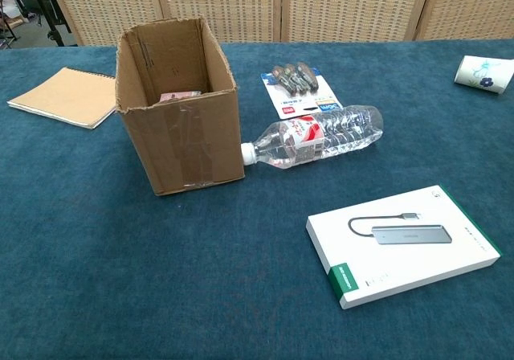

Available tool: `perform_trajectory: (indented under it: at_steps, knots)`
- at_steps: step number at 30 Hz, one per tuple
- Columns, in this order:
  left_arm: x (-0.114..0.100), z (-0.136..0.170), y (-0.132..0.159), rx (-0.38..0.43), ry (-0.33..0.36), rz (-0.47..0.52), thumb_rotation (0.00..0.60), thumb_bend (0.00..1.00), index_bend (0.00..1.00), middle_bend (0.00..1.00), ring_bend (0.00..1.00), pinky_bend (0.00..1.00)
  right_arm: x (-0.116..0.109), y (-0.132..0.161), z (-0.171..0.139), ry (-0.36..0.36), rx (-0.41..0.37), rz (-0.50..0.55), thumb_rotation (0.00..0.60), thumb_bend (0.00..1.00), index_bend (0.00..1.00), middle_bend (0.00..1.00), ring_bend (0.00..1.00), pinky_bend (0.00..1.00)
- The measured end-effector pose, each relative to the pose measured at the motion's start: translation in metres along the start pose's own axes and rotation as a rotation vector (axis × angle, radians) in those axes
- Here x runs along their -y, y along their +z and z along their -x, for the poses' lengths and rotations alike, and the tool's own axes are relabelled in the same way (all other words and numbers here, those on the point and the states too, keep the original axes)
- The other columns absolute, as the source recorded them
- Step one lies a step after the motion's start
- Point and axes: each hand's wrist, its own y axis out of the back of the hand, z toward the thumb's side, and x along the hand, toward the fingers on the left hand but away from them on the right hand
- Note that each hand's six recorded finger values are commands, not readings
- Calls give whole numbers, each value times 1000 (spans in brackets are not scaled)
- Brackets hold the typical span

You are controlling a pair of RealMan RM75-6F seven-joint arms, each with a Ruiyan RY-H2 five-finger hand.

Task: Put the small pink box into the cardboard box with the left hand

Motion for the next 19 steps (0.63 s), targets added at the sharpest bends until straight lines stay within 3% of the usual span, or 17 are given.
perform_trajectory:
  at_steps: [7, 19]
  knots:
    - [1, 6, -4, 0, 61, -14, 600, 259, 0, 0, 0, 0, 0, 1, 0, -2, 1, -3, 600, 131, 79, 0, 0, 0]
    - [1, 3, -4, 12, 81, 1, 600, 261, 0, 0, 0, 0, 4, 3, 1, 13, -2, -15, 600, 132, 79, 0, 0, 0]
